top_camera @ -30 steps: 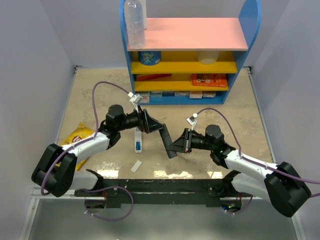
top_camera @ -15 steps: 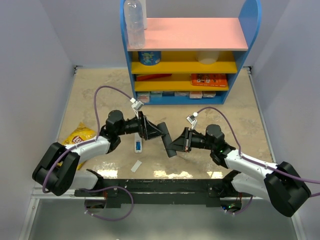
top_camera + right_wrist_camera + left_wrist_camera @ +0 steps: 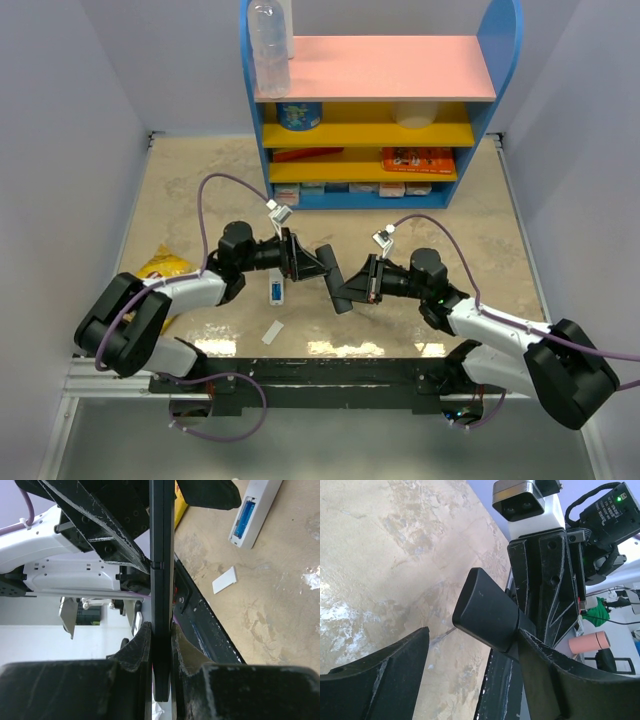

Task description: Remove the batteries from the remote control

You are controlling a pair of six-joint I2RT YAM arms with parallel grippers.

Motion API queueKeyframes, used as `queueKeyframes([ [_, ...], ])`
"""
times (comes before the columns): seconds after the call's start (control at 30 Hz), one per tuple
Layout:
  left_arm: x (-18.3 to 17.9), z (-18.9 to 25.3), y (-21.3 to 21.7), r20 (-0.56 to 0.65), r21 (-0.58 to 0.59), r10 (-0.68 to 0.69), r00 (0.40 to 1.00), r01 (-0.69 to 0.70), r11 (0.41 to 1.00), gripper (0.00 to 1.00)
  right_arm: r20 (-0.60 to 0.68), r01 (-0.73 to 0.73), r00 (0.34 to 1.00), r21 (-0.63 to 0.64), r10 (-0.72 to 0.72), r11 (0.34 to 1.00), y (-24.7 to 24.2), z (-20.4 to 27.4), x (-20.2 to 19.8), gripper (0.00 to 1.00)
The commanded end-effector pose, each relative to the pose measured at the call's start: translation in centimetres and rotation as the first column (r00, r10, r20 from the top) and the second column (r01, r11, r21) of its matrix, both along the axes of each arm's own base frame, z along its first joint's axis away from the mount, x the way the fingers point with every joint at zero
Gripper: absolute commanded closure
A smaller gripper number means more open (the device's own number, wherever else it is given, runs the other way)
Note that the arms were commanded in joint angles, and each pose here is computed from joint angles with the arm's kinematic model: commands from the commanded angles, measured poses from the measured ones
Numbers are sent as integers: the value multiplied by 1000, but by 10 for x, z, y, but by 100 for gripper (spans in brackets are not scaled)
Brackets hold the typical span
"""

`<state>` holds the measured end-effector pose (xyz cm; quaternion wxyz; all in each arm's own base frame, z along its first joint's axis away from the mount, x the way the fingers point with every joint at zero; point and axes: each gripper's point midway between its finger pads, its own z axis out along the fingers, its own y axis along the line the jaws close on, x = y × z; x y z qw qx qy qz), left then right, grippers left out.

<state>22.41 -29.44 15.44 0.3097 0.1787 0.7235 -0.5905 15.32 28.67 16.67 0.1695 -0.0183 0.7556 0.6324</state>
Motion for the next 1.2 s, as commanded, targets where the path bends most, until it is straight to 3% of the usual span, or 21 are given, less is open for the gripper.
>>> queueKeyframes([
  [0.0,19,0,-3,77,35,47,996,-50,998,28,86,-20,996,74,13,997,5,29,1,100],
  [0.13,35,-4,-3,78,86,101,992,-108,990,34,87,-25,996,70,19,997,3,27,-1,100],
  [0.63,58,-8,4,107,145,190,976,-204,968,37,81,-10,997,38,7,999,1,19,-1,100],
  [0.9,62,0,0,104,141,181,978,-195,971,61,71,-4,997,12,3,1000,0,9,0,100],
  [1.07,63,3,-2,96,141,174,980,-187,972,60,73,12,997,-21,-10,1000,1,2,7,100],
  [1.13,66,1,-1,80,160,192,978,-203,966,52,85,38,996,-96,-29,995,-1,-12,13,100],
  [1.17,68,1,0,70,171,206,976,-216,961,41,105,54,994,-120,-42,991,-1,-11,19,100],
])
